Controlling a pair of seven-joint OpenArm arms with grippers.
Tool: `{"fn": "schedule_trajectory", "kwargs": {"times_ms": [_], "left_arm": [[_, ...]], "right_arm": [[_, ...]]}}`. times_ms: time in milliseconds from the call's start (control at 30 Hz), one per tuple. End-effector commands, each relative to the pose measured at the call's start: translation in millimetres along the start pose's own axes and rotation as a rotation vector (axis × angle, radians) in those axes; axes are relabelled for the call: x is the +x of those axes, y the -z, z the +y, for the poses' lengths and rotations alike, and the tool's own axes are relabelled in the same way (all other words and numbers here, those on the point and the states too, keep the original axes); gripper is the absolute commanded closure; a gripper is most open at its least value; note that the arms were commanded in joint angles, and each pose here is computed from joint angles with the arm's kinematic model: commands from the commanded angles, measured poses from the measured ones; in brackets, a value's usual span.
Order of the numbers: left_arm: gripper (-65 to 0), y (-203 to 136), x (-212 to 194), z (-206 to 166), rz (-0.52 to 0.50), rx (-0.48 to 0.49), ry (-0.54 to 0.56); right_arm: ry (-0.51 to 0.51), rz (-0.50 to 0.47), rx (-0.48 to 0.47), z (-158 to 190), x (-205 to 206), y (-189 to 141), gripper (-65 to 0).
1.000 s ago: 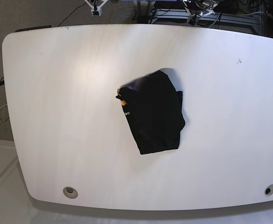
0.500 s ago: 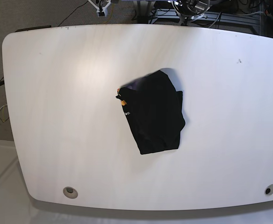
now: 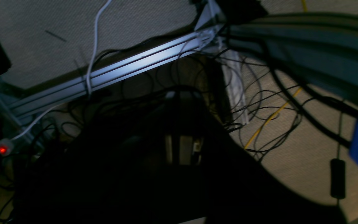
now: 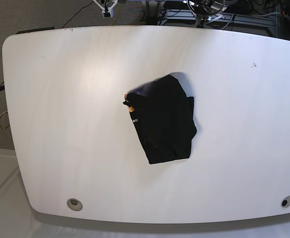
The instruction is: Fold the T-shirt properly
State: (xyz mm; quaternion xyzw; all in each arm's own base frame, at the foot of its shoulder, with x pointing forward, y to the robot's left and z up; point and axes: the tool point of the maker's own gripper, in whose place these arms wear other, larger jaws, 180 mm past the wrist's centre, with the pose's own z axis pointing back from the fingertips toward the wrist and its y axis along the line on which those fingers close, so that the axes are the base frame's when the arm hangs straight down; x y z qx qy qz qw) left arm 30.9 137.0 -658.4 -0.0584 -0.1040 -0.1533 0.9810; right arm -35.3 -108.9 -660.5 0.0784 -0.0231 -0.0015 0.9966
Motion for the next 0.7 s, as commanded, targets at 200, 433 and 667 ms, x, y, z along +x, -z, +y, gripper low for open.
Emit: {"fn": "schedule_trajectory", "kwargs": {"times_ms": [200, 433, 667], "left_arm": [[0.0, -0.5, -1.5, -0.2, -0.001, -0.003, -0.001], [0.0, -0.5, -1.8, -0.2, 0.001, -0.003, -0.001], [0.0, -0.2, -0.3, -0.9, -0.003, -0.004, -0.001]], "right_arm": [[0.004, 0.009, 0.021, 10.5, -5.6, 0.6, 0.0], [0.01, 0.006, 0.021, 10.3, -4.4, 0.7, 0.0], [0.01, 0.006, 0.021, 10.3, -4.4, 0.7, 0.0]]}}
